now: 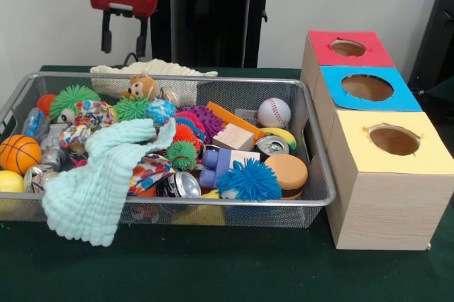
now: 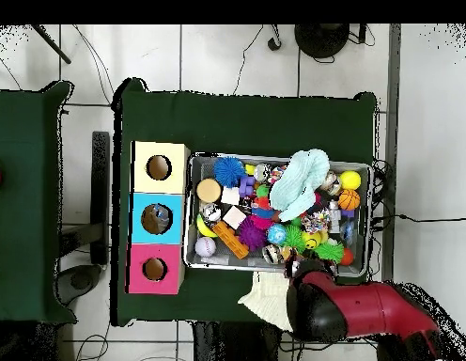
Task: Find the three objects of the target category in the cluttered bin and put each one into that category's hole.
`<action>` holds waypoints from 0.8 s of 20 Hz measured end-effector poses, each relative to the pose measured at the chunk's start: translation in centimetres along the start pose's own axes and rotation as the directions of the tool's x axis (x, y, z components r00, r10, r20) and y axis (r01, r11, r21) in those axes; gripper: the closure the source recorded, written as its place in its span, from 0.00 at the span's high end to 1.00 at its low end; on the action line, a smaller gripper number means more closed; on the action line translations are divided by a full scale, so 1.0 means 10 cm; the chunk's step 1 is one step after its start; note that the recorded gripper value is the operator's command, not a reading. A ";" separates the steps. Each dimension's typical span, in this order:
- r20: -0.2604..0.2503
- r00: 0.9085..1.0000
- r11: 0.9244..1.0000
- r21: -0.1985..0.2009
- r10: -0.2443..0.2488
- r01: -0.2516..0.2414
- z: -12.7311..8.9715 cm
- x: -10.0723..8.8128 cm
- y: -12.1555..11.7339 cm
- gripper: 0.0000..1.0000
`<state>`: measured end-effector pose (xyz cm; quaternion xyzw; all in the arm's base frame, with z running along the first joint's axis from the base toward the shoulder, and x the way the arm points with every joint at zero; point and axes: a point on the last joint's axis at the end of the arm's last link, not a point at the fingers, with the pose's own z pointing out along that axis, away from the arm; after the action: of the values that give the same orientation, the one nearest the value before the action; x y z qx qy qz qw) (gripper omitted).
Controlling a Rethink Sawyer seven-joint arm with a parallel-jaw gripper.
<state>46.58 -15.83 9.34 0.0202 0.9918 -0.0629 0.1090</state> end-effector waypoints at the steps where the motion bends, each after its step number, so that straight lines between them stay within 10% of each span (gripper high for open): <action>1: 0.000 1.000 1.000 0.000 0.002 -0.002 0.01 0.00 -0.03 1.00; 16: 0.033 0.996 0.996 0.037 -0.087 0.086 0.29 -0.01 -0.36 1.00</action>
<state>47.08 -19.80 7.02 -0.0220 0.9884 -0.0857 0.1231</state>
